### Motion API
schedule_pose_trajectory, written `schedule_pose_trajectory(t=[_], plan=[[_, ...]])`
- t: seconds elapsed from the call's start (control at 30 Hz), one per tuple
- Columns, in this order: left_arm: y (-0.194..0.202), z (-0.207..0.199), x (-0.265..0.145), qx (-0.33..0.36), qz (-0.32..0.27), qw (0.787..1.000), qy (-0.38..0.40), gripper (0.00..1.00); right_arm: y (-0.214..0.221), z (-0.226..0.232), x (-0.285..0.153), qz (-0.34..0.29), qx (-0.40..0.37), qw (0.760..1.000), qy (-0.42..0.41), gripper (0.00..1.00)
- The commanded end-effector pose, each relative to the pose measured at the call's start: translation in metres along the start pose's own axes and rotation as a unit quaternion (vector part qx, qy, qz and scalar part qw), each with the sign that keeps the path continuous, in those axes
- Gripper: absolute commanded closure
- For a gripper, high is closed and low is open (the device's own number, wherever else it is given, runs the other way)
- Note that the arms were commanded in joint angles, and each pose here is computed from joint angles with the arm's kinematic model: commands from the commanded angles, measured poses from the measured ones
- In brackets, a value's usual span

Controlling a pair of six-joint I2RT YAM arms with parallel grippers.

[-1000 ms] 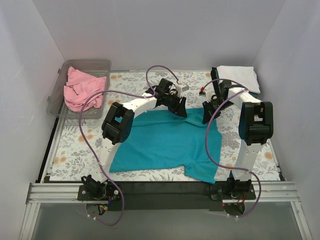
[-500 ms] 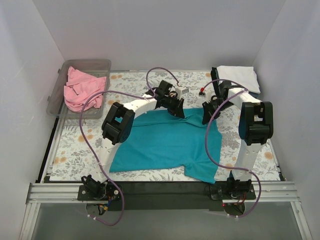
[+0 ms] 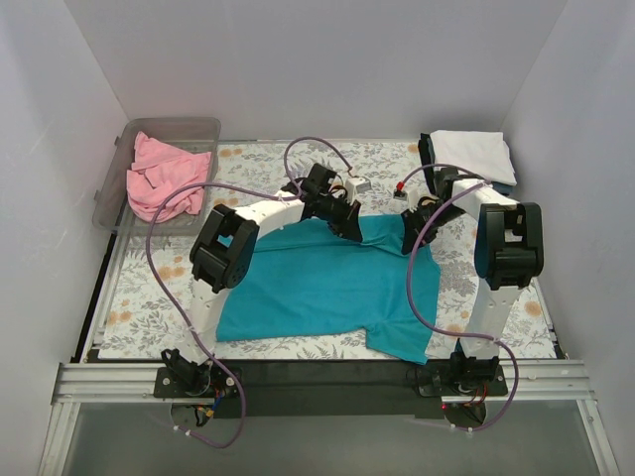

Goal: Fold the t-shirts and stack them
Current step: Fold the tshirt

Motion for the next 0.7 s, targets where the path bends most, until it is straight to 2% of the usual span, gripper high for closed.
schedule_pose_trajectory(t=[0.0,0.1,0.13,0.17,0.2,0.23,0.3,0.4,0.53,0.67], plan=[[-0.014,-0.039,-0.029,0.061,-0.016,0.997,0.043,1.00,-0.004,0.014,-0.013,-0.018,-0.048,0.999,-0.003,0.95],[-0.003,-0.046,-0.035,0.074,0.000,0.995,0.060,1.00,0.002,0.012,-0.015,-0.004,-0.064,0.998,0.009,0.81],[0.001,-0.046,-0.033,0.074,0.009,0.995,0.065,1.00,0.004,0.012,-0.017,0.002,-0.075,0.997,0.016,0.68],[0.010,-0.045,-0.033,0.079,0.027,0.994,0.070,1.00,0.005,0.013,-0.018,0.003,-0.082,0.996,0.018,0.63],[0.014,-0.048,-0.031,0.086,0.037,0.992,0.080,0.96,0.008,0.016,-0.019,0.005,-0.090,0.996,0.020,0.57],[0.018,-0.048,-0.029,0.093,0.046,0.991,0.085,0.86,0.006,0.018,-0.026,0.001,-0.112,0.993,0.030,0.48],[0.031,-0.052,-0.029,0.119,0.072,0.985,0.098,0.80,0.003,0.021,-0.033,-0.004,-0.123,0.992,0.039,0.47],[0.042,-0.058,-0.035,0.145,0.084,0.979,0.115,0.77,-0.009,0.027,-0.042,-0.029,-0.129,0.990,0.042,0.47],[0.041,-0.074,-0.049,0.168,0.069,0.975,0.127,0.76,-0.043,0.021,-0.044,-0.068,-0.067,0.995,0.023,0.53],[0.031,-0.080,-0.055,0.175,0.048,0.976,0.117,0.76,-0.055,0.002,-0.031,-0.067,-0.003,0.998,0.018,0.59]])
Point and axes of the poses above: each gripper's point midway between its finger pads, its own x axis out along the fingers, its own z axis along the line the jaws close on, y = z × x, the point moved 5 cm from there along -x, back along the fingers, and after that the axes turned 3 degrees about -x, right-handed, at the moved point
